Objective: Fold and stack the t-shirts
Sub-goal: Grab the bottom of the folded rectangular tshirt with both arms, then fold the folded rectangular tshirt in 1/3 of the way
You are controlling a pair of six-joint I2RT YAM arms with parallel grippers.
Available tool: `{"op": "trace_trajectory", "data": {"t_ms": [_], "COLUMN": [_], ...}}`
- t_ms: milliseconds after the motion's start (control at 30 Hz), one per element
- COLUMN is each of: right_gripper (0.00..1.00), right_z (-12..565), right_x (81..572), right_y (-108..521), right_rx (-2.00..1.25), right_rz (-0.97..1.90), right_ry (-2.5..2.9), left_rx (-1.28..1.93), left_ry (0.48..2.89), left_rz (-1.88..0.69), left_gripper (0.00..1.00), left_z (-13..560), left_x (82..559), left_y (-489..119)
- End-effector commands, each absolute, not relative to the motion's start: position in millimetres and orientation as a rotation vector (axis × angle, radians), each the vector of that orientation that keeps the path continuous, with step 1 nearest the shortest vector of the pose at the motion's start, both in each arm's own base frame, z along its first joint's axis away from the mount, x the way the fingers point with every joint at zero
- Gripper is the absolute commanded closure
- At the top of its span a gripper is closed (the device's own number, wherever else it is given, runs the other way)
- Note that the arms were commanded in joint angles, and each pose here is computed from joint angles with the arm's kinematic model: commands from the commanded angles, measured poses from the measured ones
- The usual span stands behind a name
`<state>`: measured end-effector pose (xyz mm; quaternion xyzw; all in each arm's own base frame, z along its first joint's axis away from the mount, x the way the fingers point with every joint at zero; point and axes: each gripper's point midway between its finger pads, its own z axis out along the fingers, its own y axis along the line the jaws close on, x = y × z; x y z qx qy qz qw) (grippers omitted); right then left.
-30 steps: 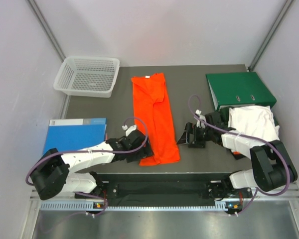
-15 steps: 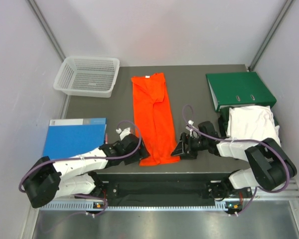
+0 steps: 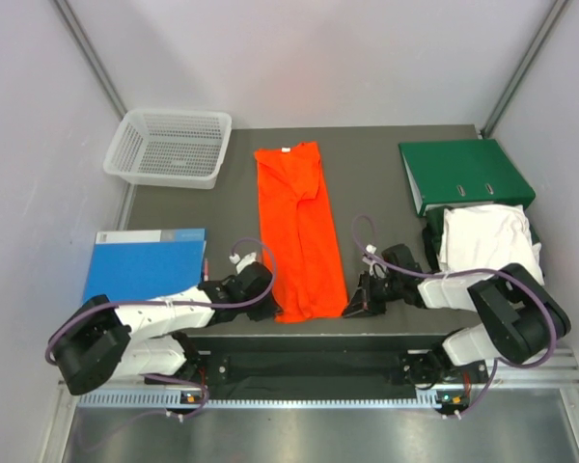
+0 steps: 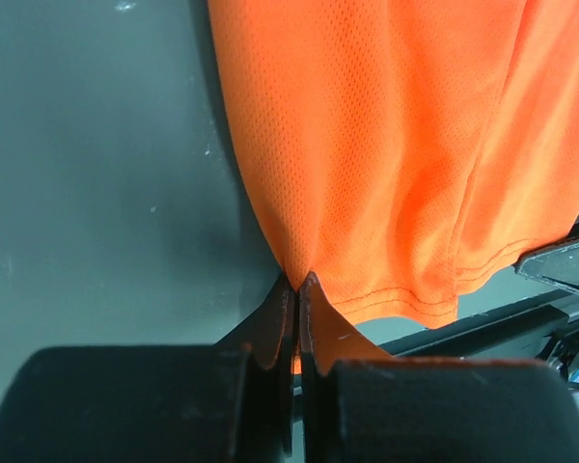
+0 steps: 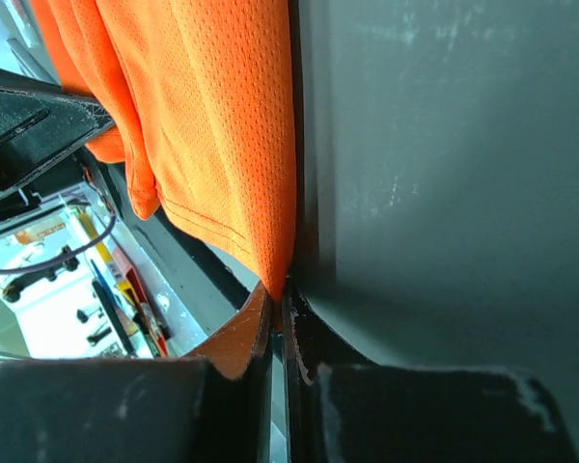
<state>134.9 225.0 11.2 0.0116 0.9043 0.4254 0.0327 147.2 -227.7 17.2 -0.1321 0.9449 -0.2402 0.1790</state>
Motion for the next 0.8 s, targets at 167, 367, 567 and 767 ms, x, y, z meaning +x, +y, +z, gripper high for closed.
{"op": "trace_trajectory", "data": {"t_ms": [167,367,567,767], "right_gripper": [1.00,1.00,1.00,1.00], "right_z": [41,73,97,115], "right_x": [161,195,229,260], "right_y": [232,233,237,246], "right_rx": [-0.096,-0.199,-0.290,-0.341], "right_rz": [1.242,1.130,1.024,0.964], "right_ry": [2.614,2.441,2.329,2.265], "left_rx": [-0.351,-0.287,-0.234,-0.226], "left_ry": [2.703,2.630,2.591,2.528], "left_rz": [-0.428,-0.377,-0.337,-0.321], "left_gripper": [1.00,1.00,1.00,1.00], "left_z": [19,42,56,78], "left_x": [138,165,191,223], "left_y": [-187,-196,-215,-223]}}
